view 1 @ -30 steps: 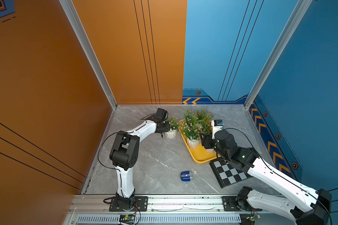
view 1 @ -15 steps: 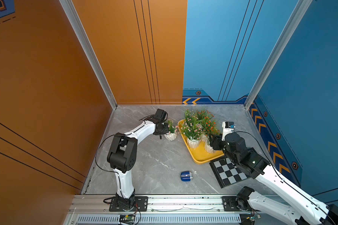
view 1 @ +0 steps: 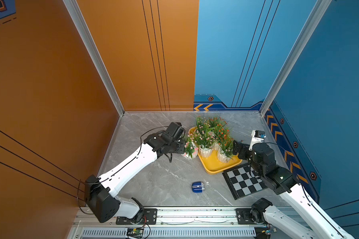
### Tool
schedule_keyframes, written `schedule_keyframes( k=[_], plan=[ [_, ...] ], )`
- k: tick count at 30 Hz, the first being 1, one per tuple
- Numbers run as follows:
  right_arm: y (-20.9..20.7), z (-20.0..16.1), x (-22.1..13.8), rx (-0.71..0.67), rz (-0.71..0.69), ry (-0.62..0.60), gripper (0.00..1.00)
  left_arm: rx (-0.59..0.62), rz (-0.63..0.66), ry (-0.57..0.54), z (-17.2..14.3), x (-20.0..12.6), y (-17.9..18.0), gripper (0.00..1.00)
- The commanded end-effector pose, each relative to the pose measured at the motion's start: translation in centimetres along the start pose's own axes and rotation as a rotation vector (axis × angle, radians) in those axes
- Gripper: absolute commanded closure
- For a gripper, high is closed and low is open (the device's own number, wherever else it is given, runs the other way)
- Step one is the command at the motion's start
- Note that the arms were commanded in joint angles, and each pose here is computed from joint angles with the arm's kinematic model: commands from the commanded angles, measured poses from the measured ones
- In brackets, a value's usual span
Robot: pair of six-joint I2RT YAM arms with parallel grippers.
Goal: Put the potted gypsophila into the storage box
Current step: Pick up the baby's breath potted plant from the center of the board, then place the baby's breath potted plant at the storage box.
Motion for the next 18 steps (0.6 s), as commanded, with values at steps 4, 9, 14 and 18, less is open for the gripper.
schedule_keyframes(
  k=[4,9,14,18],
  plan=[
    [-2.1,-0.1,-0.6,-0.025,-0.062,0.014,0.0,0.072,-0.025,-0.044,-0.4,-1.4,-5.0,1.0],
    [-3.8,-0.2,-1.0,0.007,-0.122,0.016,0.0,0.159,-0.036,-0.004,0.7,1.4,-8.6,1.0],
    [-5.0,-0.8,-1.4,0.046,-0.141,0.015,0.0,0.229,-0.045,0.033,2.5,5.5,-11.7,1.0],
    [-5.9,-1.3,-1.7,0.051,-0.176,0.024,0.0,0.258,-0.048,0.077,2.6,8.4,-12.8,1.0]
  ],
)
Point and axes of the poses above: each gripper's point midway between its finger pads, its own x axis out along the fingers, its own y axis along the line the jaws close on, z = x × y, the point moved 7 cm from there along -x, back along the fingers, and after that the axes turned 2 degrees about x, right-handed, at the moved point
